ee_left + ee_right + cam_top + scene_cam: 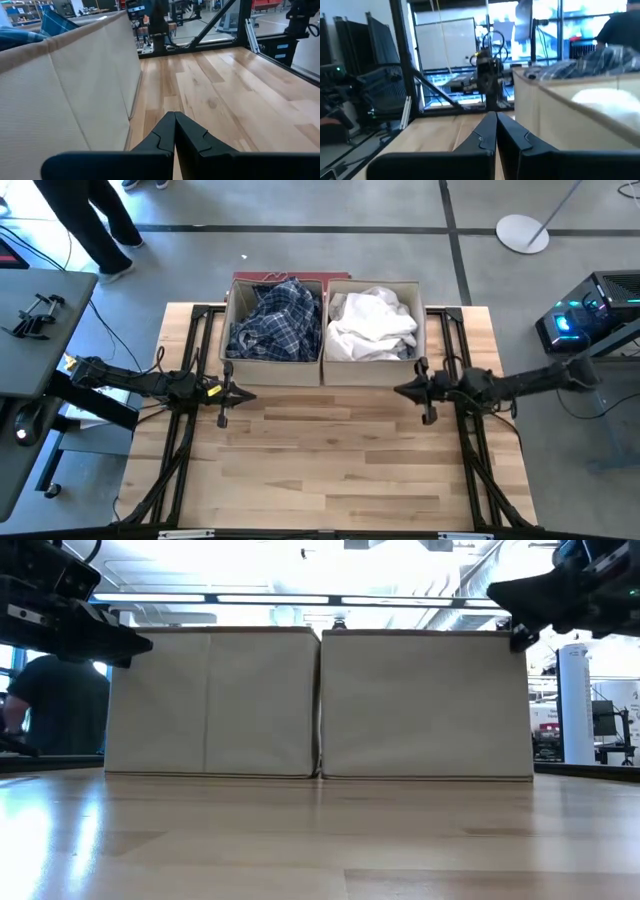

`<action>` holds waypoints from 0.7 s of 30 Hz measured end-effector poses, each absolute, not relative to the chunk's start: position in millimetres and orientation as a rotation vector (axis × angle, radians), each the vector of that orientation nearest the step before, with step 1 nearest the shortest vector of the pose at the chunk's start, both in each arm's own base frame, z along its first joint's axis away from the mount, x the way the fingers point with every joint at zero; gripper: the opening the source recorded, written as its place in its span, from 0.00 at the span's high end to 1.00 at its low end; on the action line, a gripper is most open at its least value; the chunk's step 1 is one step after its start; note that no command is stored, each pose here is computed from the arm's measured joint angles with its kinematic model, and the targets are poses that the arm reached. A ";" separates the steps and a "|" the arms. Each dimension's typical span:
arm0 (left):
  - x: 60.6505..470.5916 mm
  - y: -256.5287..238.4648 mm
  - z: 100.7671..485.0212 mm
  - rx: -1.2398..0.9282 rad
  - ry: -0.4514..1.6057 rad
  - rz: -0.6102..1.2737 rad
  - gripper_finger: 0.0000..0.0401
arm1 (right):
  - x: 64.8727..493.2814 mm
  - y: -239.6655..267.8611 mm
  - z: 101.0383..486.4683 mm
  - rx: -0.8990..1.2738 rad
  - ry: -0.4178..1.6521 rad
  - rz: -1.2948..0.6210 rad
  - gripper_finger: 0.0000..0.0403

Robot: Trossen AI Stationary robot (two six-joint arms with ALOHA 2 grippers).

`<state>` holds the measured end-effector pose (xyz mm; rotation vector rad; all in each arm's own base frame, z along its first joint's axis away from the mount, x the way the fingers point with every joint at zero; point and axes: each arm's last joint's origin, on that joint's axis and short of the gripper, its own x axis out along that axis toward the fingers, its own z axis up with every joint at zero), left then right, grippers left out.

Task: Sort clothes
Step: Return to Home Position

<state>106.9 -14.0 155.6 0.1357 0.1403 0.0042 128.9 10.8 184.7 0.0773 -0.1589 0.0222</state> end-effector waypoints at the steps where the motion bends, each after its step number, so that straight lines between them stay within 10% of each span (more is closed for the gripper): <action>1: 106.9 -14.0 155.5 0.136 0.141 0.004 1.00 | 128.3 6.4 185.8 0.070 -0.170 0.029 1.00; 21: 107.4 -14.1 154.6 0.135 0.151 0.004 1.00 | 100.3 2.2 176.3 0.251 -0.048 0.211 1.00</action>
